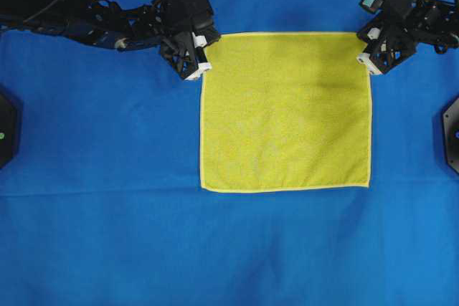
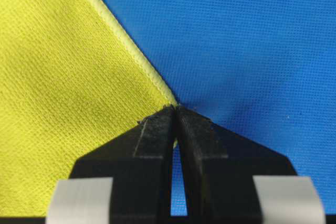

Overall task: Fold the yellow towel.
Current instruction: 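Close both grippers on the far towel corners, then lift the far edge and fold it toward the near edge with both grippers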

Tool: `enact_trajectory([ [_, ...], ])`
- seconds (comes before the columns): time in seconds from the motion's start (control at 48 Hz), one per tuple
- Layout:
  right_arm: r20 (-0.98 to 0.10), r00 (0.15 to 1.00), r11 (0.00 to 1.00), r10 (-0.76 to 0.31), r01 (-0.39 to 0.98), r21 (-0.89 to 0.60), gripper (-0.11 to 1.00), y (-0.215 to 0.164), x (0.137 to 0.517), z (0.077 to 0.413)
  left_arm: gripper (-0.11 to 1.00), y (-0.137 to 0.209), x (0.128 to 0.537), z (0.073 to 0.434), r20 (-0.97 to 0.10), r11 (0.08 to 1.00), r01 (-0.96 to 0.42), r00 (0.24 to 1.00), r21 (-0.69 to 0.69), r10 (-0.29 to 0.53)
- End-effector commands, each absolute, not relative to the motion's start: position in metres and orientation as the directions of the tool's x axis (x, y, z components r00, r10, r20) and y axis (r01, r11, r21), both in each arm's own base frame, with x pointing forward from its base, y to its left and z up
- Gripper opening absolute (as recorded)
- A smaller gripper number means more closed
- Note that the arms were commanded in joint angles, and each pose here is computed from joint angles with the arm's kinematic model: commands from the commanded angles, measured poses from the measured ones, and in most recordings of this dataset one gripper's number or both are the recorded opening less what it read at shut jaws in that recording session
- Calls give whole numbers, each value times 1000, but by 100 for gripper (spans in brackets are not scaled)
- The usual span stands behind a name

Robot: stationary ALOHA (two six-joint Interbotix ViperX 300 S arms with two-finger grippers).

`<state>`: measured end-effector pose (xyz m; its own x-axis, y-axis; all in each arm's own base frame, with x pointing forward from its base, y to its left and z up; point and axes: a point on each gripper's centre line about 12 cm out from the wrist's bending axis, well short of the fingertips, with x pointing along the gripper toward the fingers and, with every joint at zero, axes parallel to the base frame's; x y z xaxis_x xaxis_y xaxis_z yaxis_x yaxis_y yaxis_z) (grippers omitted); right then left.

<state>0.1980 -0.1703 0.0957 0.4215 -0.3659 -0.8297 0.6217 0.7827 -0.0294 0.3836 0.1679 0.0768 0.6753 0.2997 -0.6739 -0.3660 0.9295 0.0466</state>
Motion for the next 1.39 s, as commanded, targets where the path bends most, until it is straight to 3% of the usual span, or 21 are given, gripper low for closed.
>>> enact_trajectory([
  [0.0, -806, 445, 776, -391, 631, -28, 3, -172, 198, 111, 1, 175, 390, 109, -612, 925, -376, 720, 52, 327],
  [0.104, -790, 460, 771, -405, 636, -25, 3, -171, 196, 122, 1, 177, 393, 124, -583, 926, -373, 739, 62, 337],
  [0.499, -787, 463, 773, -407, 634, -26, 2, -167, 193, 132, 1, 158, 389, 123, -618, 939, -342, 728, 49, 298],
  [0.791, -772, 527, 812, -356, 583, 24, 2, -129, 193, 150, 1, 122, 378, 138, -622, 961, -271, 744, 50, 242],
  [1.061, -781, 589, 855, -209, 497, 146, 2, -69, 196, 152, 1, 65, 380, 131, -653, 990, -133, 746, 44, 129],
  [1.374, -821, 570, 878, -37, 411, 246, 2, -12, 206, 142, 1, 2, 383, 124, -696, 1000, -15, 718, -9, 4],
])
